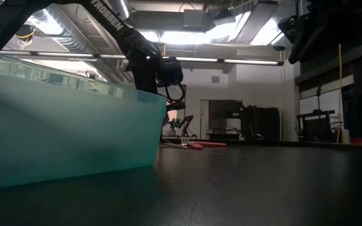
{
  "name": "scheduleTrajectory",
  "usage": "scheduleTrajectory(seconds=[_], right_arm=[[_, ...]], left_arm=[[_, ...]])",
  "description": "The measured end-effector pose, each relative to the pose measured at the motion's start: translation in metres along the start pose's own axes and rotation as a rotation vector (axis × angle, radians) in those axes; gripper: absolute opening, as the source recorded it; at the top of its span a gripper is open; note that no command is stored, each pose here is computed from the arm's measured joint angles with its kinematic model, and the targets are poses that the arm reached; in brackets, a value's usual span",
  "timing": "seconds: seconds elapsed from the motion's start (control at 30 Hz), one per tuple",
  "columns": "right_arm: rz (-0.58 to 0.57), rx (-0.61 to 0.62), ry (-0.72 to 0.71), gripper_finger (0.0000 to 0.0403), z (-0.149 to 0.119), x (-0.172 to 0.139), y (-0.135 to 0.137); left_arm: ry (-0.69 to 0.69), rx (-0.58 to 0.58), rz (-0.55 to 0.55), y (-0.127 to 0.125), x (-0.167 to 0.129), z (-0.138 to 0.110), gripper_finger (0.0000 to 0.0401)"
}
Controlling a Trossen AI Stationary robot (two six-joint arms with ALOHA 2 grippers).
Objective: Sort silverware by color (type)
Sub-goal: Put the gold fork into the green bin
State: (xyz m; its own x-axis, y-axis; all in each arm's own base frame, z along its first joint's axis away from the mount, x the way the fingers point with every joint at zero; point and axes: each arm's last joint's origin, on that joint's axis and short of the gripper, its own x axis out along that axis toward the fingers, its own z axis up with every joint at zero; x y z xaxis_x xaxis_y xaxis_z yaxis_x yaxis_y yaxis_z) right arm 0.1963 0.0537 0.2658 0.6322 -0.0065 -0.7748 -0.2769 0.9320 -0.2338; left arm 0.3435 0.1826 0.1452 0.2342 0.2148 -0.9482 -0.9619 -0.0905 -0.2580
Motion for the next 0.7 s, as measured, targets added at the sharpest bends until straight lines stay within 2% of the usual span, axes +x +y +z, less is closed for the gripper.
scheduleTrajectory(seconds=[0.53,0.7], right_arm=[[0.000,0.000,0.001,0.0076,-0.0001,0.0001,0.0001],[0.000,0.000,0.000,0.0076,-0.0001,0.0000,0.0000]], left_arm=[[0.027,-0.054,-0.027,-0.0016,0.0014,-0.0004,0.0056],[0.037,-0.044,-0.002,0.0008,0.0014,-0.0016,0.0056]])
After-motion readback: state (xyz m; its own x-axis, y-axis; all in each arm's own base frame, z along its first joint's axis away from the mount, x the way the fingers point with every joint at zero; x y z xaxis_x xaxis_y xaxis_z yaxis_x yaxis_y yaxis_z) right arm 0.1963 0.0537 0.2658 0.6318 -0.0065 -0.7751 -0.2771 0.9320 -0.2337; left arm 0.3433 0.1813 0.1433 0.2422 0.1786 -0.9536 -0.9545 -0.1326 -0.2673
